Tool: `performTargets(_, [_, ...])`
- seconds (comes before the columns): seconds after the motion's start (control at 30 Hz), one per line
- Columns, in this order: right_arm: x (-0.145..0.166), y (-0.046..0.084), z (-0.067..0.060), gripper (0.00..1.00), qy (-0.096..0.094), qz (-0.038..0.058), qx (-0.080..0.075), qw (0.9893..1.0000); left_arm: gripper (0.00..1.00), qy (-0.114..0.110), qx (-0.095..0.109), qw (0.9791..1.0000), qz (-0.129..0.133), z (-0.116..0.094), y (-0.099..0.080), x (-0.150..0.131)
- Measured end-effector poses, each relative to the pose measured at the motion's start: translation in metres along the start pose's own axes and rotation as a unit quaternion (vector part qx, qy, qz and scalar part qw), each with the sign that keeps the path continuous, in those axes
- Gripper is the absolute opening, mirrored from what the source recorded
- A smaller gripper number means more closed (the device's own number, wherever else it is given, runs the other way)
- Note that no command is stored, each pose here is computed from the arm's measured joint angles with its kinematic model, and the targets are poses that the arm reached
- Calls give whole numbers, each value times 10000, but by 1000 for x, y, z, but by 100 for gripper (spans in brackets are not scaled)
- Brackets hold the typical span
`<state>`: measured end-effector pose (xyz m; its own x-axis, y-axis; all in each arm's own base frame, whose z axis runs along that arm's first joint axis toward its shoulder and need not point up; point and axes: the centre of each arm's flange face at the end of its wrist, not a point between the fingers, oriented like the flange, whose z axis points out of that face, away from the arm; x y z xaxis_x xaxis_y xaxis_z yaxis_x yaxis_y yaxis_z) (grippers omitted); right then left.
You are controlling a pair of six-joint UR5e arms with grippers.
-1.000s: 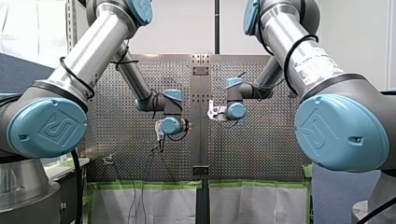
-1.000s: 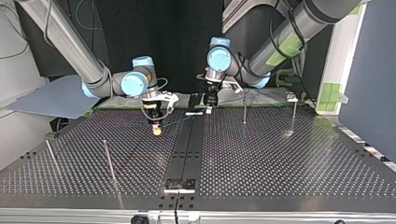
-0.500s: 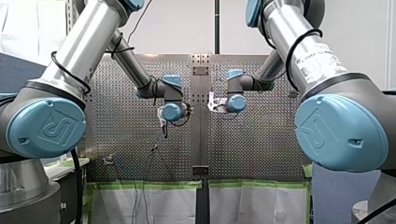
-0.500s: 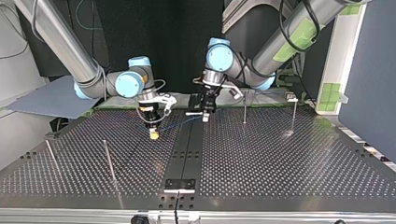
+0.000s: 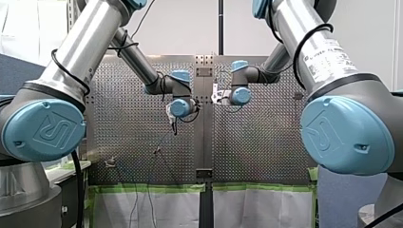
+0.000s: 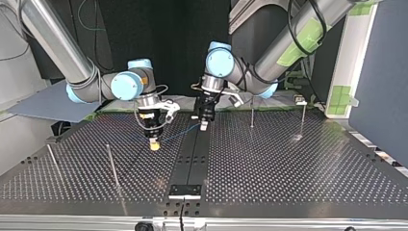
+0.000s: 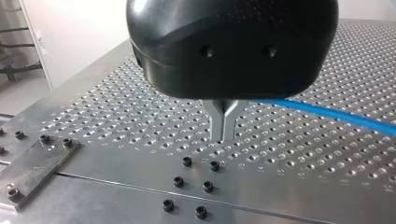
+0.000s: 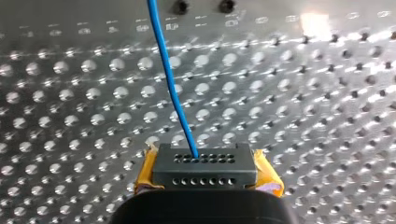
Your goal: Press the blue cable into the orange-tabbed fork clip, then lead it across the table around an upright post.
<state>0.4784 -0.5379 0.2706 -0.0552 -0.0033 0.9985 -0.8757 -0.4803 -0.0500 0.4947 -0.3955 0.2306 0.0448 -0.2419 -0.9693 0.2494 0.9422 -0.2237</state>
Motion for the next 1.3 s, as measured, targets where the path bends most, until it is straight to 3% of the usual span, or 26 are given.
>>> performTargets(0.37, [29,-5,-4,0,201,0,40,9998,1,-37,-27,10000,-78,5,-3,-8])
performTargets(0.93, [73,-10,-6,0,462,-5,56,9989,1,-259,-60,9995,-168,24,-11,-62])
performTargets(1.3, [109,-10,-11,0,681,28,53,9977,1,-297,-66,9994,-179,32,-14,-76])
